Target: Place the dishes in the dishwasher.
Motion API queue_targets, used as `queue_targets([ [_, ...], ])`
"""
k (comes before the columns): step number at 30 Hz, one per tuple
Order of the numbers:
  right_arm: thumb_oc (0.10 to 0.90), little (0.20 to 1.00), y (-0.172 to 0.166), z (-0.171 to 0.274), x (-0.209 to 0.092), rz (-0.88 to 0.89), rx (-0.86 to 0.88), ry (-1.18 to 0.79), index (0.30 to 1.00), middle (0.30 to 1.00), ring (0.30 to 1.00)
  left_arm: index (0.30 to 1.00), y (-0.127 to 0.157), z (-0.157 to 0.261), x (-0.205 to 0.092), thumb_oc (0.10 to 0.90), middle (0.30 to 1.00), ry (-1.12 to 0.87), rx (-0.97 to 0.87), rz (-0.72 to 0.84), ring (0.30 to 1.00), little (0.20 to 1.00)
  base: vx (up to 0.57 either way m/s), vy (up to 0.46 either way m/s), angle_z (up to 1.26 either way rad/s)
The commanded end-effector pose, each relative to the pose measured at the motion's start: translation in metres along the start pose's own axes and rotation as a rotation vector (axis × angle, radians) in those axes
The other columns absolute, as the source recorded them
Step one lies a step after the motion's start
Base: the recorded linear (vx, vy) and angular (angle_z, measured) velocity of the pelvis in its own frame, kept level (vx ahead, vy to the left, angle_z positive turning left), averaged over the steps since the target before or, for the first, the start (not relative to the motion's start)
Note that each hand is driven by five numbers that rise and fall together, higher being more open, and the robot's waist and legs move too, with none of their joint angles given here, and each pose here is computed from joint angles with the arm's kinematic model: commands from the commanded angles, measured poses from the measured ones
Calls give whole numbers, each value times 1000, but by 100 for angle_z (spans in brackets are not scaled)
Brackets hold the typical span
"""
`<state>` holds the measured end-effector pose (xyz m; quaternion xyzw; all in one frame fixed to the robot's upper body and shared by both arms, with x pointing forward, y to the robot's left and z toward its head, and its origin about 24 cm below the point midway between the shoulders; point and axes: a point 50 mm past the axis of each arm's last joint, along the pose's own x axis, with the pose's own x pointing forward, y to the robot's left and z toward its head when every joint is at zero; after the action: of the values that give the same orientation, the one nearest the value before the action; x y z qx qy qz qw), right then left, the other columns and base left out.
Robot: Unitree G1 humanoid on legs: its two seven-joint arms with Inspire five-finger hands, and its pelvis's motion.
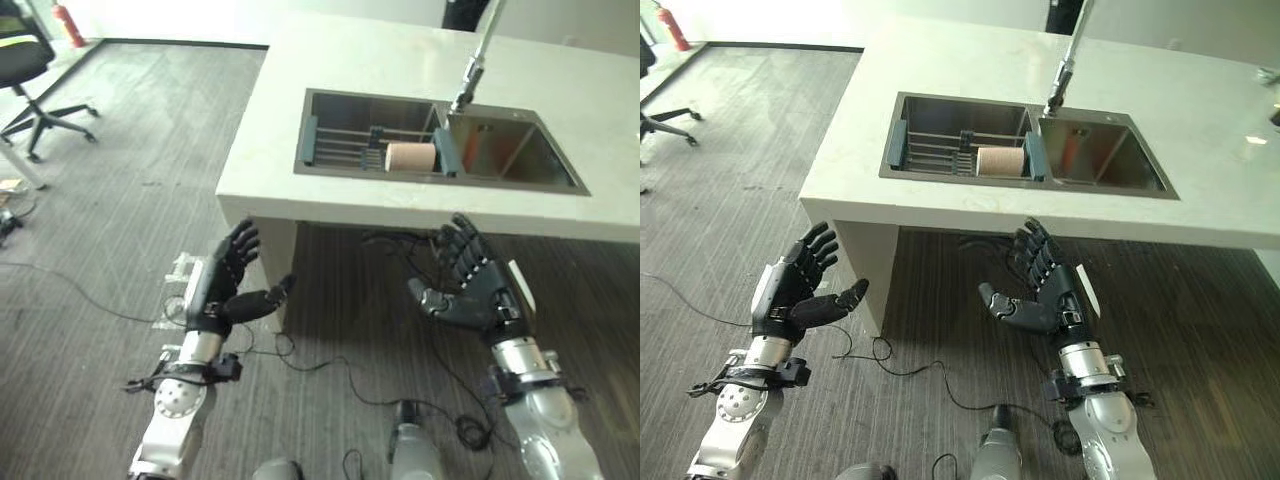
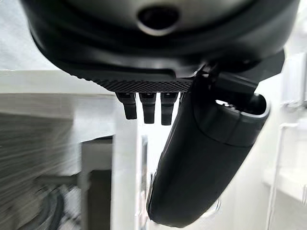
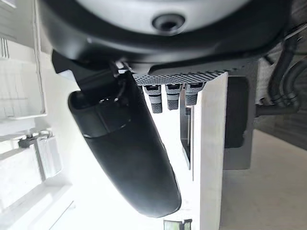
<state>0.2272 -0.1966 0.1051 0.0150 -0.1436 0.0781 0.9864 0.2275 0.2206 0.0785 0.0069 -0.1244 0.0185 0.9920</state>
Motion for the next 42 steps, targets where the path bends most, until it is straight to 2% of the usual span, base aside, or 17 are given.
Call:
queue_targets([
  [1, 800, 900, -9, 54, 16, 5, -37, -292, 900, 900, 900, 900, -12, 59, 17, 800, 900, -353, -75, -54, 900, 900, 243, -247, 1],
  [5, 800, 900, -12, 54, 13, 50, -66, -284, 900, 900, 900, 900, -8, 53, 9, 800, 900, -333, -250, -29, 900, 900, 302, -242, -15],
  [7, 800, 900, -6, 55, 15, 68, -79, -298, 900, 900, 900, 900, -6, 64, -3, 800, 900, -429, -199, -41, 900, 900, 493, 119, 8],
  [14, 800, 900, -5, 62, 17, 77, -90, -318, 900, 900, 900, 900, -18, 79, 5, 800, 900, -520, -150, -141, 900, 900, 200, 229, -23],
  [21, 800, 900, -4, 57, 13, 45, -48, -321, 900, 900, 900, 900, -26, 90, 19, 800, 900, -541, -89, -228, 900, 900, 167, 304, -36],
  [26, 800, 900, -1, 51, 10, 56, -35, -306, 900, 900, 900, 900, -26, 92, 22, 800, 900, -544, -44, -225, 900, 900, 94, 188, 23],
  [34, 800, 900, -9, 54, 7, 23, -22, -333, 900, 900, 900, 900, -32, 96, 27, 800, 900, -543, -38, -250, 900, 900, 84, -86, 10],
  [42, 800, 900, 3, 56, 13, 40, -32, -344, 900, 900, 900, 900, -37, 96, 22, 800, 900, -541, -27, -235, 900, 900, 96, -149, 23],
])
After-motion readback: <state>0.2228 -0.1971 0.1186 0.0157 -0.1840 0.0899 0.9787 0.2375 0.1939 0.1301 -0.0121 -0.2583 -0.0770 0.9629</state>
